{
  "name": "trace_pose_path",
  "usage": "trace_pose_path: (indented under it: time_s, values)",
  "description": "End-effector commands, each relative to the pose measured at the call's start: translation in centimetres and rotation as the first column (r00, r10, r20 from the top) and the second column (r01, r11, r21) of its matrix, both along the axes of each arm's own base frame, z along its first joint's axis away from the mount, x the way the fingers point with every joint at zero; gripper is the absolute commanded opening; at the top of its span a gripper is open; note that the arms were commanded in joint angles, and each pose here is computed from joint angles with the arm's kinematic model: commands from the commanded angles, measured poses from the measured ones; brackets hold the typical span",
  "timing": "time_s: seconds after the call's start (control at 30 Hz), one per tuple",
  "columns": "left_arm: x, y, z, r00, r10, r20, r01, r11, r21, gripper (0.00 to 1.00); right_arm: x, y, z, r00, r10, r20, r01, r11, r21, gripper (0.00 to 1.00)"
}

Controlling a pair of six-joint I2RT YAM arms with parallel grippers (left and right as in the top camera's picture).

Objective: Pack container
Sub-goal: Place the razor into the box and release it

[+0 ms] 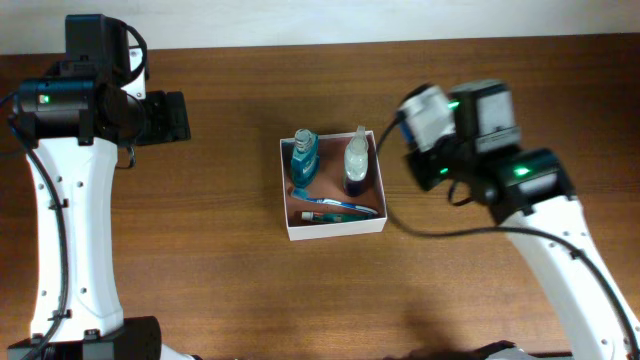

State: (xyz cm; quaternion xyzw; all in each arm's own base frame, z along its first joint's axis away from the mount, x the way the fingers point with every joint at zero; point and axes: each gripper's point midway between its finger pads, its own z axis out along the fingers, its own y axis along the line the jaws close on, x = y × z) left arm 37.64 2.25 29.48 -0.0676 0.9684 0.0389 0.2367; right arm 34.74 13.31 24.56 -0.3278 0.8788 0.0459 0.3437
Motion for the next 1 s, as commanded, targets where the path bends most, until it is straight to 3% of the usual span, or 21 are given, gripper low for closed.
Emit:
trace_pose_path:
  time_s: [0.0, 0.13, 0.3, 0.7, 0.93, 0.97]
  values:
    - [0.1, -0.1, -0.3, 1.0, -0.007, -0.008, 0.007, 1.0, -0.008, 0.96, -1.5, 4.2, -1.0, 0.953, 0.302, 0.033, -0.294, 0.942, -0.16, 0.04]
    - [0.1, -0.1, -0.3, 1.0, -0.007, -0.008, 0.007, 1.0, -0.008, 0.96, -3.3, 8.1, -3.1, 0.865, 0.502, -0.014, -0.491, 0.838, -0.238, 0.04]
    - [0.1, -0.1, -0.3, 1.0, -0.007, -0.008, 0.007, 1.0, -0.008, 0.96, -4.5, 10.6, -5.5, 0.807, 0.585, -0.077, -0.583, 0.77, -0.258, 0.04]
    - [0.1, -0.1, -0.3, 1.0, -0.007, -0.009, 0.007, 1.0, -0.007, 0.96, -3.9, 11.2, -15.9, 0.756, 0.557, -0.343, -0.644, 0.725, -0.244, 0.04]
    - [0.1, -0.1, -0.3, 1.0, -0.007, -0.009, 0.007, 1.0, -0.008, 0.96, -4.0, 11.1, -18.0, 0.74, 0.546, -0.392, -0.655, 0.717, -0.238, 0.04]
    - [0.1, -0.1, -0.3, 1.0, -0.007, -0.009, 0.007, 1.0, -0.008, 0.96, -4.0, 11.1, -18.0, 0.74, 0.546, -0.392, -0.655, 0.718, -0.238, 0.12]
